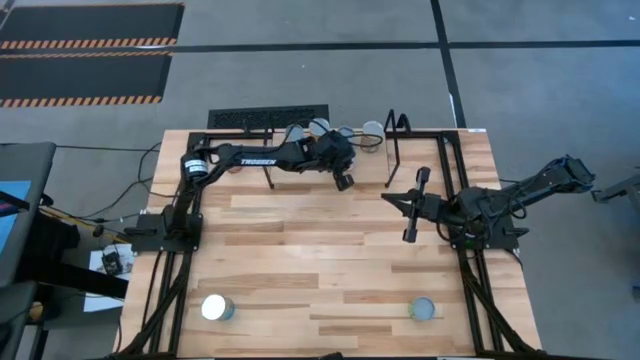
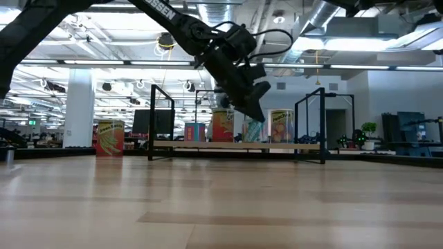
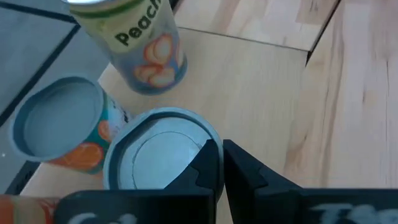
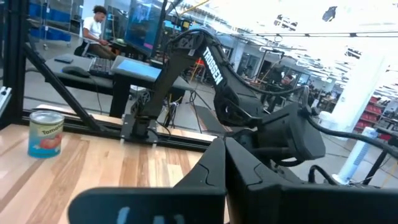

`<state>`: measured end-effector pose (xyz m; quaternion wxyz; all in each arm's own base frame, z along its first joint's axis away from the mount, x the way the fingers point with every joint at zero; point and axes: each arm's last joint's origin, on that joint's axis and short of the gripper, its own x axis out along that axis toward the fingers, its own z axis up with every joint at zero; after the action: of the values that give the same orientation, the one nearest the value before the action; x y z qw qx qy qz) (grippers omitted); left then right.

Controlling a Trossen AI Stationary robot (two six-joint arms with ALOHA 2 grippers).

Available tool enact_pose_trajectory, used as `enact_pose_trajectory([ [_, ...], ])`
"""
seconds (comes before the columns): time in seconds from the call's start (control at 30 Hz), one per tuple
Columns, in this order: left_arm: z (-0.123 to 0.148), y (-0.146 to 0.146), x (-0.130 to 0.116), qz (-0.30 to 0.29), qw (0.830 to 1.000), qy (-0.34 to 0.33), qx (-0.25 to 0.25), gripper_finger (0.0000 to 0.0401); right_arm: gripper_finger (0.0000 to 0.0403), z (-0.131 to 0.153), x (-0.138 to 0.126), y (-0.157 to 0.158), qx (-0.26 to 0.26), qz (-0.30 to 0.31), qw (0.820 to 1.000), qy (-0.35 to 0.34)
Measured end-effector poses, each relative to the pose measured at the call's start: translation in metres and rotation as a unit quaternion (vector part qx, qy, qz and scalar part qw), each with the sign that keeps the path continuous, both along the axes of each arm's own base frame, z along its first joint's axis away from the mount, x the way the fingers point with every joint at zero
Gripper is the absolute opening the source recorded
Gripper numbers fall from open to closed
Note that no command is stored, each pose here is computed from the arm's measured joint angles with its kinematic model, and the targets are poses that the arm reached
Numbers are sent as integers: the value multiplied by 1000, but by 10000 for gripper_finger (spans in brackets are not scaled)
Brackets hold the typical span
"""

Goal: Pick and place cans onto a shelf
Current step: Put the white can on the shelf aligned with the other green can

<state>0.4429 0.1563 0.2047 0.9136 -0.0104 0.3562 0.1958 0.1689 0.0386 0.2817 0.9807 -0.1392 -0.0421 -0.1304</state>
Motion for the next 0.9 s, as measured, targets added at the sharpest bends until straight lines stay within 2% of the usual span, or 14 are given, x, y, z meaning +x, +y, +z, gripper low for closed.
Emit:
enact_pose_trajectory([
  [0.6,-5,7,0,17,1000,0,7,1,11,0,0,0,-1,1,1000,1],
  [0.9,-6,7,0,19,1000,3,9,57,11,0,0,0,-1,1,1000,1],
])
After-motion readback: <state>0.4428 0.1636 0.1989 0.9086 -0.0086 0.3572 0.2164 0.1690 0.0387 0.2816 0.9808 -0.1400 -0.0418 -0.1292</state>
